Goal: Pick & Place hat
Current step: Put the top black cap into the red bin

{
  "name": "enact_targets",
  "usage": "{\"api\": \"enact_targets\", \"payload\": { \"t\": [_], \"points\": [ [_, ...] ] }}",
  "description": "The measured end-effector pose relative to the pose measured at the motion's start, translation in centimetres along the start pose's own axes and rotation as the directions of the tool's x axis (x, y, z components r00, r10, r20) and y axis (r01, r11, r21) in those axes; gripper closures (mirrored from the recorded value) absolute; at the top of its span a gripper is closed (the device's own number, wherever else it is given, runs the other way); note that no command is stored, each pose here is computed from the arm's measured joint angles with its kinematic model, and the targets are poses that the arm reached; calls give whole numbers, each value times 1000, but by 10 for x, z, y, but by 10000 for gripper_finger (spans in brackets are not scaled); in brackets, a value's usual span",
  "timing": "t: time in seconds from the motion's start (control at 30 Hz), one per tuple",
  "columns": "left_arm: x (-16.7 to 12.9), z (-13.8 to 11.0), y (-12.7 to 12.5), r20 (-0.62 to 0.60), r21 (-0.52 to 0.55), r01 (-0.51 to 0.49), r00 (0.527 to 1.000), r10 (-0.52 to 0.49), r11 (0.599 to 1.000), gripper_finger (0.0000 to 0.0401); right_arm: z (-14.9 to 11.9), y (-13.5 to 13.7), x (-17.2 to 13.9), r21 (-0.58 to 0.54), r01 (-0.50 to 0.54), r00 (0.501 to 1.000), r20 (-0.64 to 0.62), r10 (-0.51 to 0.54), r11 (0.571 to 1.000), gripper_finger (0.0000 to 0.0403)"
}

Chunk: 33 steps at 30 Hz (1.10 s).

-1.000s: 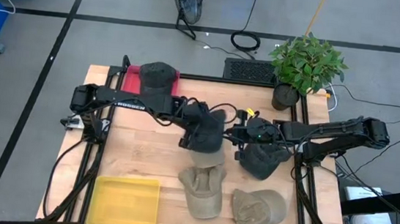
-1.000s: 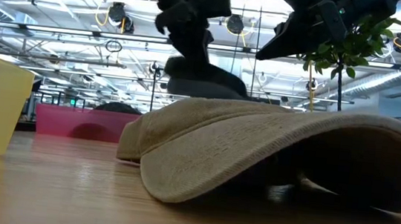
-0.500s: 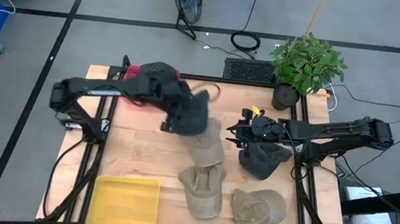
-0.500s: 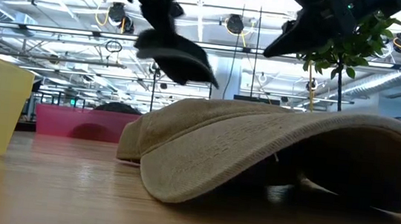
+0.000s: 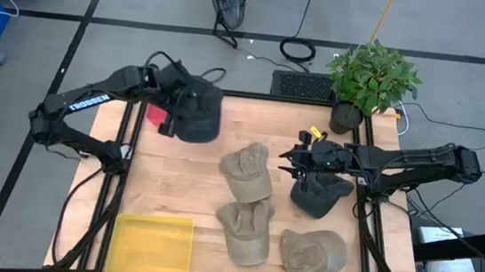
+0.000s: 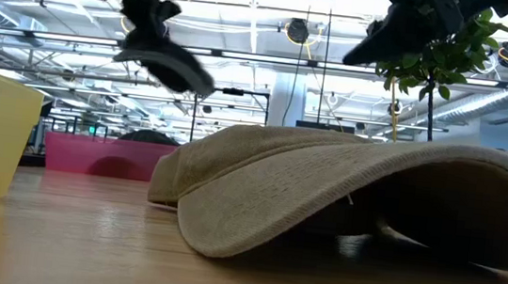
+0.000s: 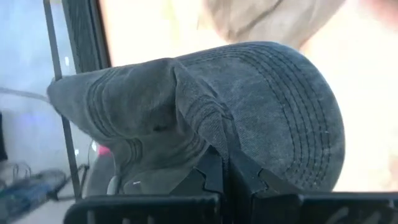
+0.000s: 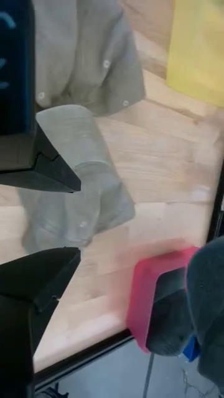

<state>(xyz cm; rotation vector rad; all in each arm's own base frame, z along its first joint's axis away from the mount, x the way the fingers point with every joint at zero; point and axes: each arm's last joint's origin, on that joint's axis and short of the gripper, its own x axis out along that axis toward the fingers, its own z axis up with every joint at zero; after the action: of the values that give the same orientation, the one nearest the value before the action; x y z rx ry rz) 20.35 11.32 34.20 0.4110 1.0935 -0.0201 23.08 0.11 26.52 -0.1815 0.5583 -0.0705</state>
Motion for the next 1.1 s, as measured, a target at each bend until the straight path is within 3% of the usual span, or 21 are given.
{"api": "enact_targets", "payload": {
  "t": [0.2, 0.47, 0.8, 1.0, 1.1],
  "points": [
    [23, -38, 16, -53, 50, -55, 997, 58, 997, 396, -6, 0, 2, -9, 1, 1000, -8, -1, 1000, 266],
    [40, -71, 40, -50, 126, -209, 975, 217, 970, 386, -7, 1, 2, -26, 1, 1000, -14, -2, 1000, 268],
    [57, -102, 36, -64, 129, -143, 986, 152, 981, 385, -8, -4, 2, -32, 108, 994, -32, -109, 994, 268],
    [78, -113, 31, -41, 145, -199, 978, 207, 969, 395, -15, -9, 5, 13, 131, 991, -43, -130, 991, 268],
    [82, -117, 31, -36, 143, -228, 971, 236, 963, 382, -19, -11, 8, 24, 143, 990, -23, -143, 989, 268]
  ]
}}
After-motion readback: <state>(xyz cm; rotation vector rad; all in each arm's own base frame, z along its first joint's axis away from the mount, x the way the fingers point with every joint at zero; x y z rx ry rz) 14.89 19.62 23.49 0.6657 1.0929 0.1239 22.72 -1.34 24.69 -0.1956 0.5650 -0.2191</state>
